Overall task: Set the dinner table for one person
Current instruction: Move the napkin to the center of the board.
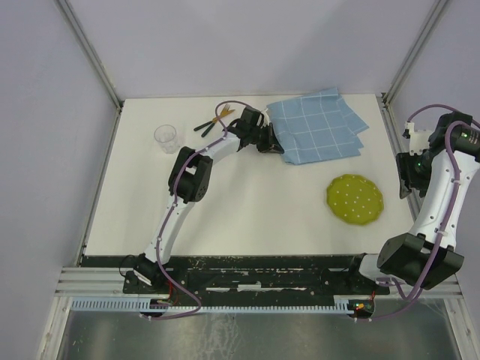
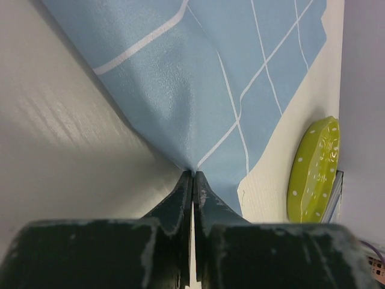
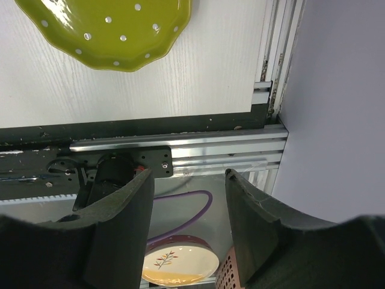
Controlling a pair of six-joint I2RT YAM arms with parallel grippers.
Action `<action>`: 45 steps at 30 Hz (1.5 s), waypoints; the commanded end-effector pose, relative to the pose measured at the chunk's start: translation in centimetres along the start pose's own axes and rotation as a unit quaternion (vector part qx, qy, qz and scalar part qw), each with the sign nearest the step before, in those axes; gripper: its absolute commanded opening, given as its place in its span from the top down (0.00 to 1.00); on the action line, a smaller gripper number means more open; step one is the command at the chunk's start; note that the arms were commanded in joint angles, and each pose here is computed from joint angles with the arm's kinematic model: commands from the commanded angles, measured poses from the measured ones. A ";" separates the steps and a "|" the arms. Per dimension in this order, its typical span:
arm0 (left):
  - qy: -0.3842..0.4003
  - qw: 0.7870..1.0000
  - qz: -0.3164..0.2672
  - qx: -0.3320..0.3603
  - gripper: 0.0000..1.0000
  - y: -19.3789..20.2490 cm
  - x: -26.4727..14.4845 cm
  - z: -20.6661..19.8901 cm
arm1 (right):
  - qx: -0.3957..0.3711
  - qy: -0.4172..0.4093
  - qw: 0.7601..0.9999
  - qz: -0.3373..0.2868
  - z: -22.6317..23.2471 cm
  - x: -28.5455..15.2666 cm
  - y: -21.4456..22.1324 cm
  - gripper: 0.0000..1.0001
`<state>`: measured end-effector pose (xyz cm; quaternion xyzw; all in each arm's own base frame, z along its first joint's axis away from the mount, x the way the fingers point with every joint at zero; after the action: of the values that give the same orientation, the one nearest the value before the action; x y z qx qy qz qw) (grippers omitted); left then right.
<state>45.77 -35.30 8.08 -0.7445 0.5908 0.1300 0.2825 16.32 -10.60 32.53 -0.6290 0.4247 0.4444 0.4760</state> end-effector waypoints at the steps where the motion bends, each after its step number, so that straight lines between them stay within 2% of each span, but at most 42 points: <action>1: 0.037 0.999 -0.007 0.003 0.97 -0.6 -0.3 -1.5 | -0.005 0.029 0.999 -0.018 -0.2 -1.7 0.2 0.41; 10: 0.018 1.000 -0.003 0.017 0.97 -1.2 -2.6 -0.6 | -0.001 0.027 0.999 -0.018 -0.2 -1.4 0.1 0.41; 17: -0.051 0.998 0.018 0.045 0.97 -0.8 -7.7 1.9 | 0.013 0.010 0.999 -0.033 -0.2 -0.5 -0.7 0.41; 20: -0.065 0.997 0.006 0.046 0.97 -1.5 -10.0 2.7 | 0.018 -0.002 0.999 -0.037 -0.3 0.0 -1.2 0.41; 25: -0.078 0.996 0.027 0.039 0.97 -1.6 -13.7 3.0 | 0.028 -0.016 0.999 -0.042 -0.4 0.7 -1.8 0.41; 37: -0.115 0.989 0.078 0.049 0.97 2.4 -19.8 3.1 | 0.035 -0.036 0.998 -0.048 -0.9 2.3 -3.1 0.42; 45: -0.174 0.971 0.153 0.053 0.97 6.0 -22.7 4.0 | 0.031 -0.060 0.997 -0.048 -1.1 3.5 -3.9 0.43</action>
<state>37.02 -17.04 13.65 -0.6393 0.6235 0.2617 0.3661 20.31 -11.32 30.28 -0.6020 0.3946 0.4509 0.5277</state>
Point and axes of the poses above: each gripper's point midway between its finger pads, its own x axis out along the fingers, its own z axis along the line the jaws close on, y = z × x, the point moved 9 cm from there along -x, back along the fingers, and after that the axes turned 11 degrees about -x, right-handed, at the moved point
